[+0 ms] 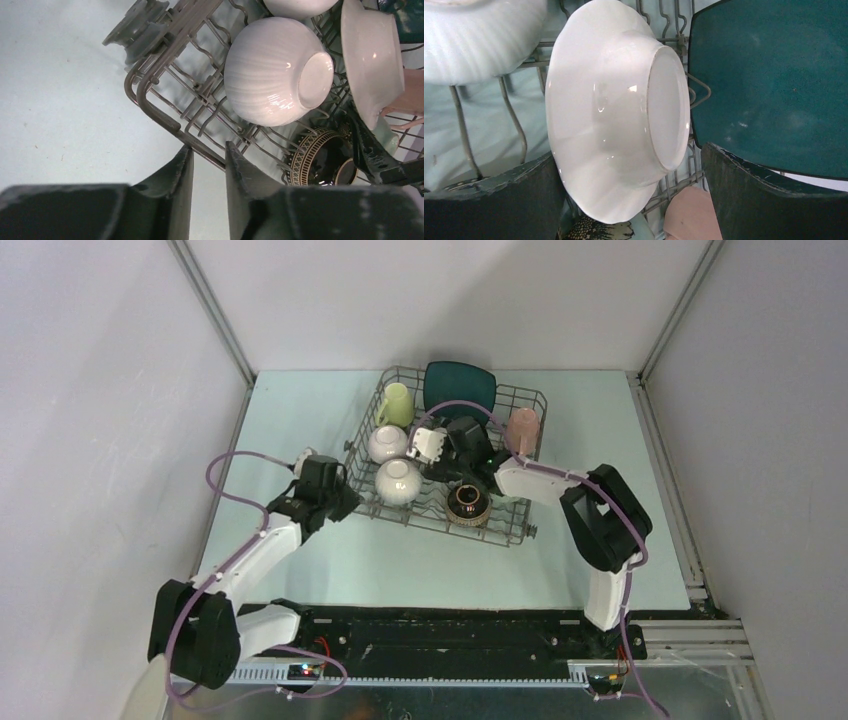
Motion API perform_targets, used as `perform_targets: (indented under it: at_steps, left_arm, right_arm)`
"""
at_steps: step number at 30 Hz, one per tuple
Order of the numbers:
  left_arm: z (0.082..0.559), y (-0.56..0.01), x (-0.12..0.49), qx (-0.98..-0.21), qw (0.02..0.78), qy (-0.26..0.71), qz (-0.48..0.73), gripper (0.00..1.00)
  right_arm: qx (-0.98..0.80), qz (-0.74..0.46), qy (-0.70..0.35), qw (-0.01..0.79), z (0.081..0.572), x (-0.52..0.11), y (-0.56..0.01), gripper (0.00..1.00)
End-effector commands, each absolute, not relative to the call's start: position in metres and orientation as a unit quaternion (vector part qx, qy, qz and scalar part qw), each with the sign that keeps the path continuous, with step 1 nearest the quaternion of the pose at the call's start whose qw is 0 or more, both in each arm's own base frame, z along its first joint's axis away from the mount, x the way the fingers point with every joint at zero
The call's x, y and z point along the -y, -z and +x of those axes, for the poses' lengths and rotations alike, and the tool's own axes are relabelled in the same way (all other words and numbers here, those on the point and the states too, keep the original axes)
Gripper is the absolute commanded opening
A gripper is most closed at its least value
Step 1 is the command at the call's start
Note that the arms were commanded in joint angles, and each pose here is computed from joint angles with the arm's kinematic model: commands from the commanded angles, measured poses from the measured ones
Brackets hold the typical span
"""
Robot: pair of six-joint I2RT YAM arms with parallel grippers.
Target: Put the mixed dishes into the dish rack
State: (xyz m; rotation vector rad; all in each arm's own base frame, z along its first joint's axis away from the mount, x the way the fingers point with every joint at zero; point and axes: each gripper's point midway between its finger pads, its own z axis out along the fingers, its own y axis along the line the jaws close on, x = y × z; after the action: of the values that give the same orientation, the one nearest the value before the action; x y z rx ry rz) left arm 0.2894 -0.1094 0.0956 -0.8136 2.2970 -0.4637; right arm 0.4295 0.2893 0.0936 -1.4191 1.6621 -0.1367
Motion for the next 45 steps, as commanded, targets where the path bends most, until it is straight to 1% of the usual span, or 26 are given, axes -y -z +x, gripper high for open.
perform_targets:
  at_steps: [1,2,3,4,5,6,8,12,17,22,29,32,38,45]
  left_arm:
    - [0.299,-0.105,0.1,-0.869,0.344,0.157,-0.319,0.24]
    - [0.298,-0.103,0.1,-0.871,0.341,0.153,-0.319,0.19]
    - [0.298,-0.102,0.098,-0.871,0.342,0.149,-0.319,0.16]
    - [0.297,-0.101,0.097,-0.872,0.341,0.147,-0.32,0.1]
    - [0.297,-0.101,0.096,-0.871,0.342,0.145,-0.32,0.08]
    - [0.296,-0.101,0.096,-0.871,0.342,0.145,-0.32,0.03]
    - [0.295,-0.101,0.095,-0.871,0.343,0.143,-0.321,0.01]
    - [0.295,-0.101,0.095,-0.869,0.345,0.144,-0.324,0.0]
    - [0.295,-0.105,0.092,-0.866,0.353,0.141,-0.326,0.0]
    - [0.294,-0.106,0.091,-0.863,0.356,0.143,-0.328,0.0]
    - [0.292,-0.105,0.092,-0.862,0.355,0.149,-0.33,0.0]
    - [0.292,-0.104,0.092,-0.862,0.355,0.149,-0.33,0.0]
    - [0.292,-0.107,0.092,-0.858,0.36,0.152,-0.333,0.0]
    - [0.292,-0.114,0.091,-0.853,0.369,0.156,-0.334,0.0]
  right_arm:
    - [-0.668,-0.538,0.077,0.509,0.467,-0.287,-0.128,1.0]
    - [-0.667,-0.534,0.079,0.514,0.471,-0.287,-0.133,1.0]
    - [-0.668,-0.531,0.082,0.515,0.474,-0.284,-0.135,0.99]
    - [-0.666,-0.528,0.082,0.52,0.477,-0.284,-0.14,0.99]
    - [-0.668,-0.525,0.083,0.521,0.48,-0.281,-0.141,1.0]
    - [-0.667,-0.521,0.081,0.526,0.484,-0.282,-0.147,1.0]
    - [-0.669,-0.512,0.074,0.534,0.49,-0.28,-0.156,0.99]
    - [-0.675,-0.491,0.066,0.547,0.504,-0.274,-0.171,1.0]
    - [-0.695,-0.455,0.081,0.551,0.53,-0.26,-0.176,1.0]
    - [-0.712,-0.4,0.097,0.569,0.558,-0.251,-0.184,1.0]
    - [-0.728,-0.319,0.127,0.593,0.582,-0.23,-0.198,1.0]
    - [-0.729,-0.315,0.123,0.595,0.582,-0.23,-0.2,1.0]
    - [-0.71,-0.35,0.086,0.605,0.564,-0.246,-0.214,1.0]
    - [-0.708,-0.381,0.06,0.592,0.545,-0.253,-0.219,1.0]
